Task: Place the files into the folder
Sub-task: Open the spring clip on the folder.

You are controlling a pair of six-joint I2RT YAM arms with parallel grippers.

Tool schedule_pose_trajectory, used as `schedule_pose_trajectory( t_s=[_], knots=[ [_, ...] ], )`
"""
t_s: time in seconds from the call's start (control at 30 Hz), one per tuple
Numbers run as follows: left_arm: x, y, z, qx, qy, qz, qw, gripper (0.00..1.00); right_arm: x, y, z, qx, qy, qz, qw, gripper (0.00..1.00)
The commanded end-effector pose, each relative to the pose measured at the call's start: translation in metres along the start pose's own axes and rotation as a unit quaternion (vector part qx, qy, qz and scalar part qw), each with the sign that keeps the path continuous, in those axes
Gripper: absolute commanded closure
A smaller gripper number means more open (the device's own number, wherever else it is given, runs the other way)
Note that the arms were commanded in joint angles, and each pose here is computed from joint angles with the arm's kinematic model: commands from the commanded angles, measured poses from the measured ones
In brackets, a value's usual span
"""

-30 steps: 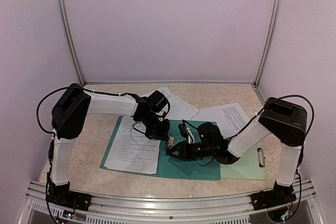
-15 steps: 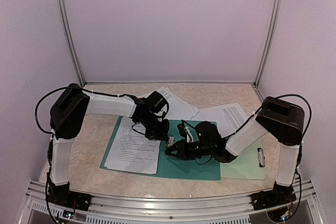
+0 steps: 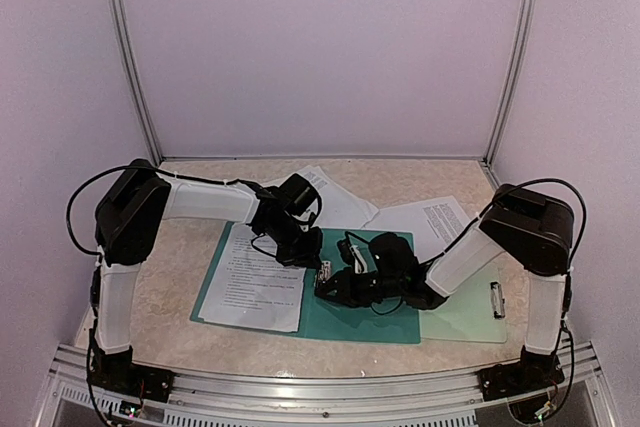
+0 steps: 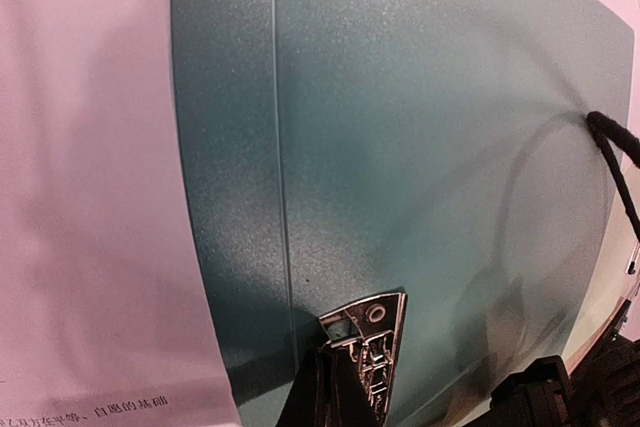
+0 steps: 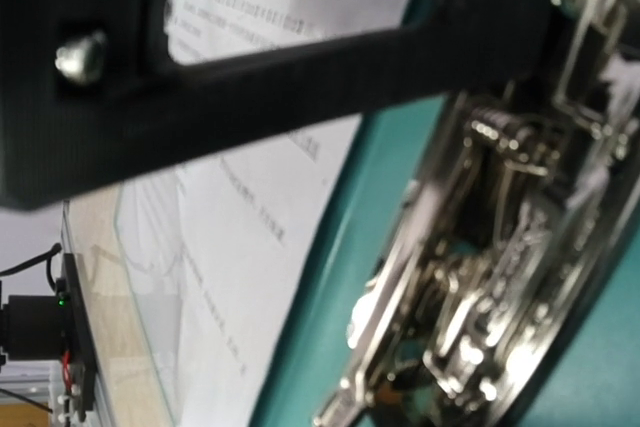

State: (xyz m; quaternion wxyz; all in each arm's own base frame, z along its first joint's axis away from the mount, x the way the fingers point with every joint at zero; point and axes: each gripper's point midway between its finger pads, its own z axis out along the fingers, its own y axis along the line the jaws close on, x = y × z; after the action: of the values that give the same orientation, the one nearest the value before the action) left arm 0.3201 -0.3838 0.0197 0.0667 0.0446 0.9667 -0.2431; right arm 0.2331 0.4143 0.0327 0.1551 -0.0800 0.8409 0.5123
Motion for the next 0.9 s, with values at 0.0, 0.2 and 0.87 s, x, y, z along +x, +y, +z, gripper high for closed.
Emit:
schedule_pose_trajectory(
  t_s=[0.0,0.2,0.87],
  knots=[
    [0.003,0.007,-0.007,-0.008,0.000,-0.004,1.000,1.00,-0.001,-0.013,0.005,0.012,0.004,0.017,1.000,0.79],
    [0.004,0.009,-0.008,-0.010,-0.002,-0.003,1.000,1.00,0.000,-0.015,0.008,0.009,0.007,0.023,1.000,0.79],
    [0.001,0.012,-0.010,-0.002,-0.010,0.017,1.000,1.00,-0.001,-0.025,0.013,-0.001,0.009,0.050,0.999,0.93]
  ],
)
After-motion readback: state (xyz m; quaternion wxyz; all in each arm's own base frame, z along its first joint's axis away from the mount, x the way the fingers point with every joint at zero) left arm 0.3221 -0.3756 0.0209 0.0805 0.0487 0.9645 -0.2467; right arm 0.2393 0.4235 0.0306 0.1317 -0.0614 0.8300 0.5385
